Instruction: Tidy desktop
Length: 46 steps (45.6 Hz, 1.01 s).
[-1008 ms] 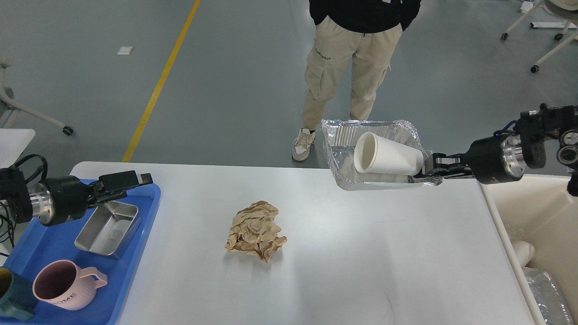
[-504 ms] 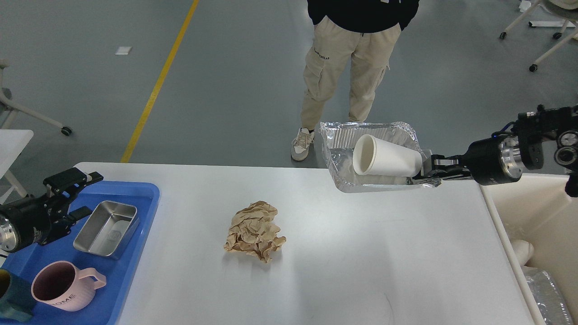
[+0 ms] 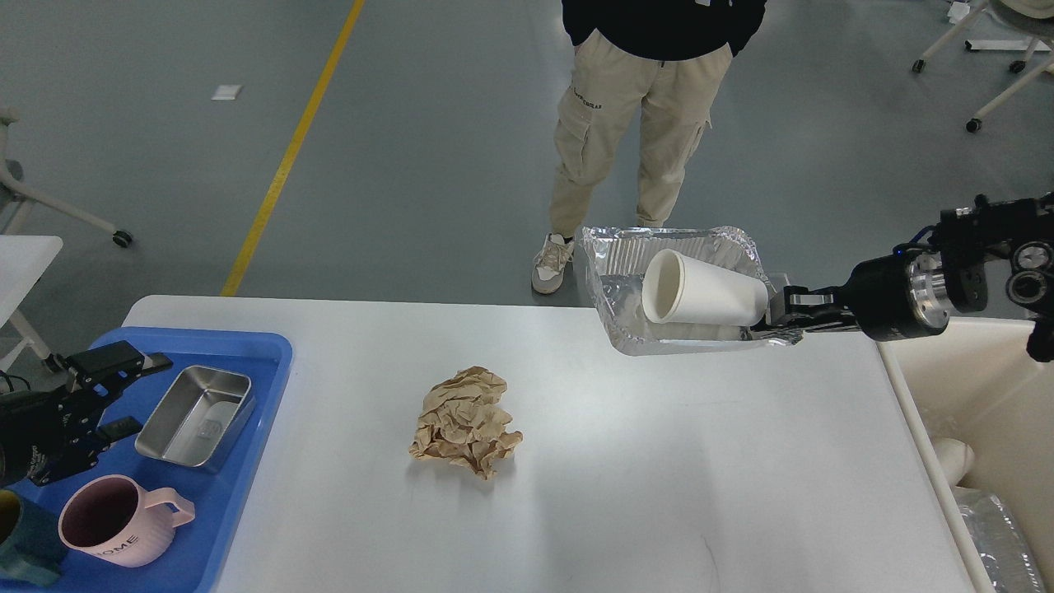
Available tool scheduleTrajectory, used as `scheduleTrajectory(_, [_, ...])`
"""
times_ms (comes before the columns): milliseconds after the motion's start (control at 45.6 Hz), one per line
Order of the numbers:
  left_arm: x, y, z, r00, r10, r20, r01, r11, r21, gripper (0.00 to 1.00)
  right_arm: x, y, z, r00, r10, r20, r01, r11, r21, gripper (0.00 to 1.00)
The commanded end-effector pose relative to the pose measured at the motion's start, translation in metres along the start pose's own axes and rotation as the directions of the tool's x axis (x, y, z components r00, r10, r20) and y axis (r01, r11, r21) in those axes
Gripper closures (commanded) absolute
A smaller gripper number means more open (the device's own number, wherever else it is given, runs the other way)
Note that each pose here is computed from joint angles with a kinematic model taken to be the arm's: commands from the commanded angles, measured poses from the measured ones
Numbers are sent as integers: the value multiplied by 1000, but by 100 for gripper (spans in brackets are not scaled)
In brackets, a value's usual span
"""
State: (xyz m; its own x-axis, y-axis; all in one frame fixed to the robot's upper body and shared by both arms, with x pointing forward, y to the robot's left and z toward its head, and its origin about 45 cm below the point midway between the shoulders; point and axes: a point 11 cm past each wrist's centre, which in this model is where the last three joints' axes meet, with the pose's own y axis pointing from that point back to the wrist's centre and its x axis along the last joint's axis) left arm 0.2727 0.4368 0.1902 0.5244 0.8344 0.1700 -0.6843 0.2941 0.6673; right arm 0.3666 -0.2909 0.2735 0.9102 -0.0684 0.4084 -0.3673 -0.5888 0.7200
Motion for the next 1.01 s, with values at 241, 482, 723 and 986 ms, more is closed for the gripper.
scheduleTrajectory(241, [-3,-34,49,932,-104,346,117,993,-16,3,3,1,-5,1000,10,-5,-10,1000,14,100])
scheduleTrajectory(482, [-13,-78,85,716,-223,662,196,974,117,3,2,1,-4,1000,9,-4,-9,1000,14,100])
scheduleTrajectory(723, [-81,-133,149,433,-299,850,354,924,145,3,2,0,-5,1000,10,-5,-10,1000,15,100])
scheduleTrajectory(986, [-154,-178,145,180,-369,912,417,868,269,3,6,3,-8,1000,21,-9,-21,1000,23,100])
